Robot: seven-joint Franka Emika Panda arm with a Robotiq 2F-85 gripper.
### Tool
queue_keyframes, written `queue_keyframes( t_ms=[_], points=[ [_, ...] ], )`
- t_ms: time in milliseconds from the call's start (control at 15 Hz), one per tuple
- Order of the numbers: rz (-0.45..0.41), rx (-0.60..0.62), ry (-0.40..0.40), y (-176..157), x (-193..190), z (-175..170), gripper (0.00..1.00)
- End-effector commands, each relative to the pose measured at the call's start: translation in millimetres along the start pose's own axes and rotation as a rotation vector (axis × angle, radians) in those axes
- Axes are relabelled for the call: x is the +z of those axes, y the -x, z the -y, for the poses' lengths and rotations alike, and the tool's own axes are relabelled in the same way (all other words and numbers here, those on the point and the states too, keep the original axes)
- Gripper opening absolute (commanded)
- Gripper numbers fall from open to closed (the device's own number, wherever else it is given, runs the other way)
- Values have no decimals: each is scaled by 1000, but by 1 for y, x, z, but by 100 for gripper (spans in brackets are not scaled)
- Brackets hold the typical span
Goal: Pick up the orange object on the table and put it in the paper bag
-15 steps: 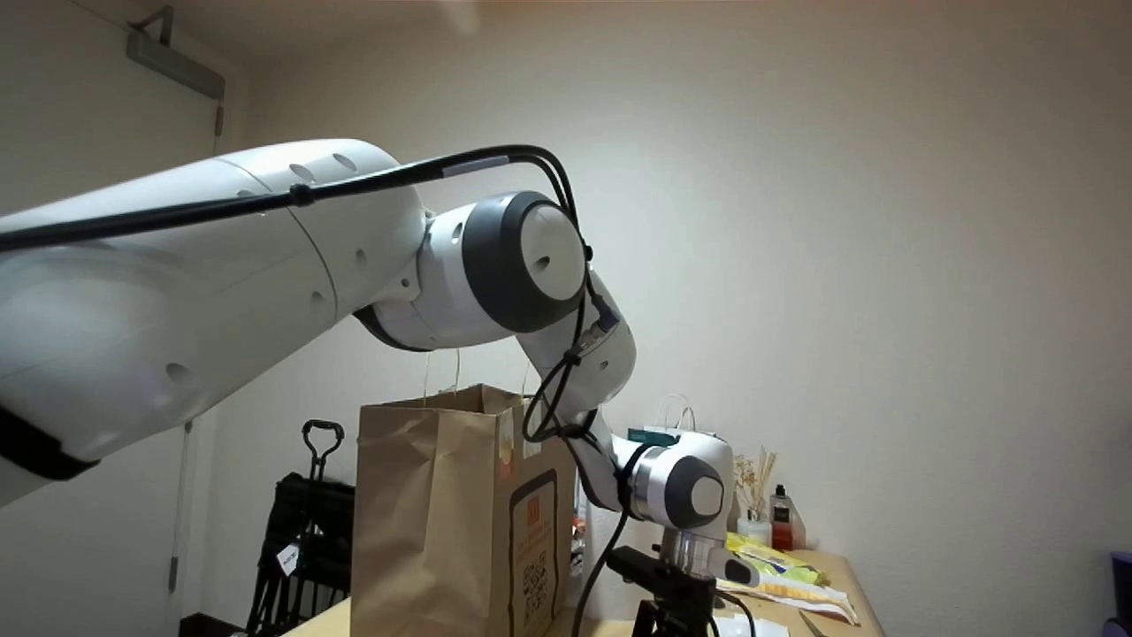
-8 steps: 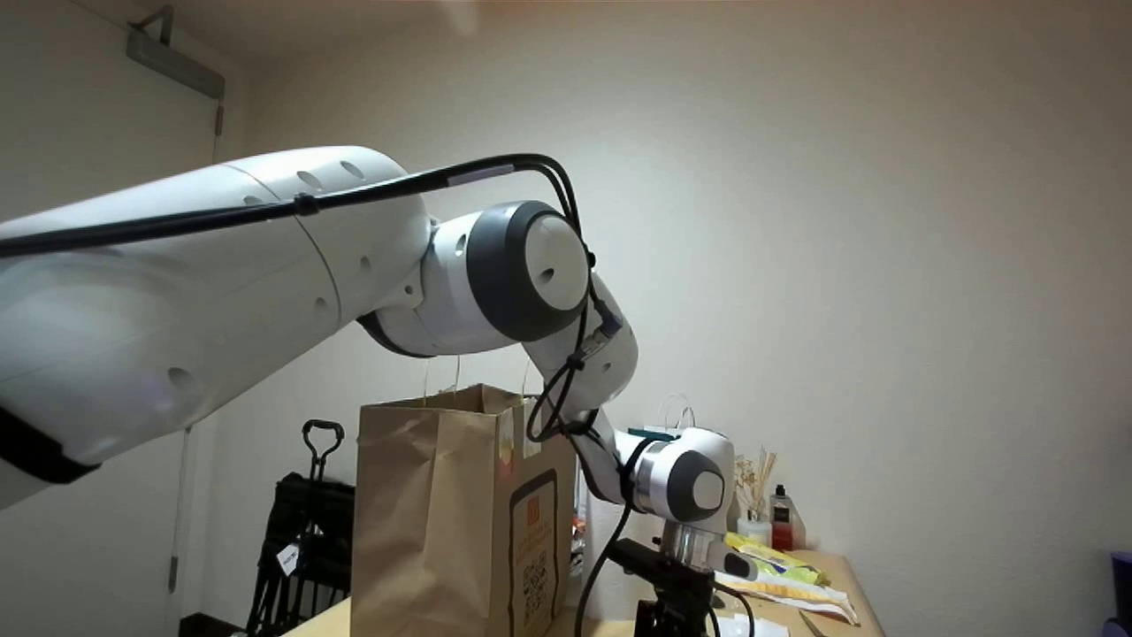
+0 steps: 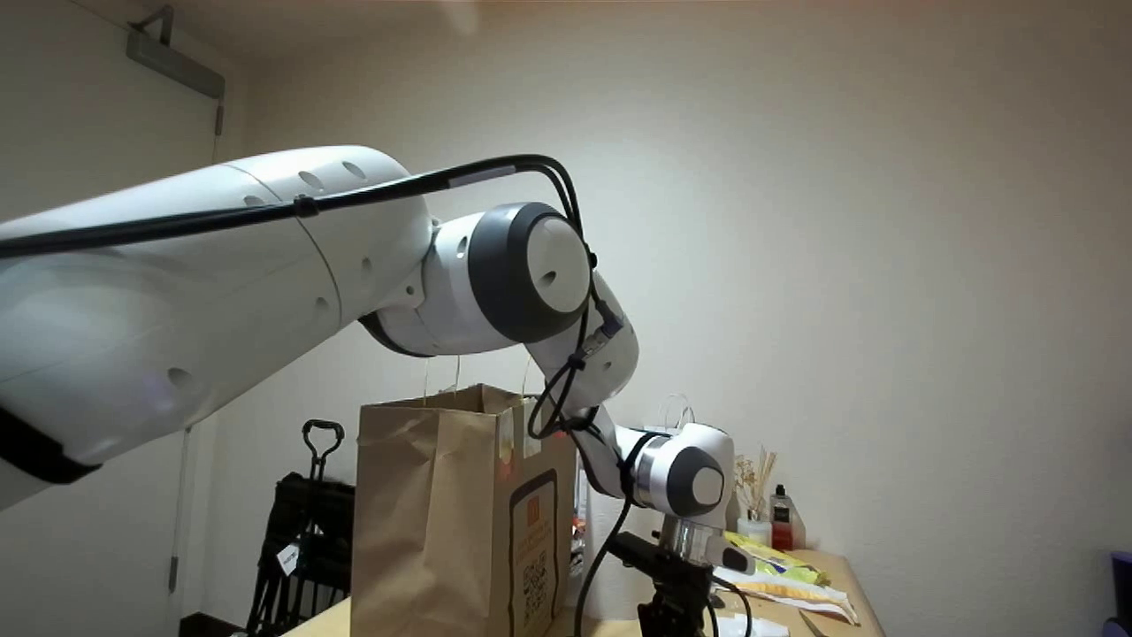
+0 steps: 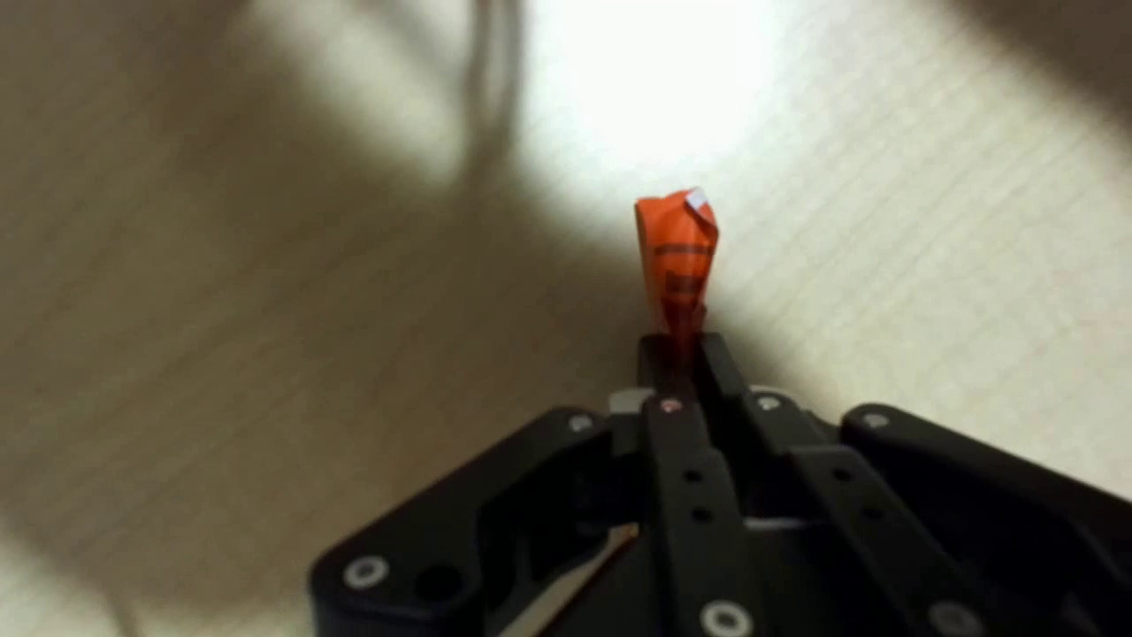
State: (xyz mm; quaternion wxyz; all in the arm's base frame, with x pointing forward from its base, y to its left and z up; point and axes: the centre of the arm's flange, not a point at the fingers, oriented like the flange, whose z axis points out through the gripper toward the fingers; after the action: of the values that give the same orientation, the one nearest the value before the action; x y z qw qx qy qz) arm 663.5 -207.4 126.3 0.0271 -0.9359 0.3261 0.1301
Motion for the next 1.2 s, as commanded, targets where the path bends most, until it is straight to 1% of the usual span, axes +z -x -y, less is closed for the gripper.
queue_keyframes(
  t_ms=[0,200,533,733,800,933,1133],
  points=[
    [25,-22,-33,-3,5,-7,0],
    [8,-23,-39,6,-6,-7,0],
    [-25,-24,-18,45,-45,-4,0],
    [-46,-31,-20,66,-69,0,0],
    [-33,-26,-23,29,-53,10,1],
    [-37,-33,-27,42,-67,11,1],
    [-32,-31,-26,47,-68,9,1]
  ],
)
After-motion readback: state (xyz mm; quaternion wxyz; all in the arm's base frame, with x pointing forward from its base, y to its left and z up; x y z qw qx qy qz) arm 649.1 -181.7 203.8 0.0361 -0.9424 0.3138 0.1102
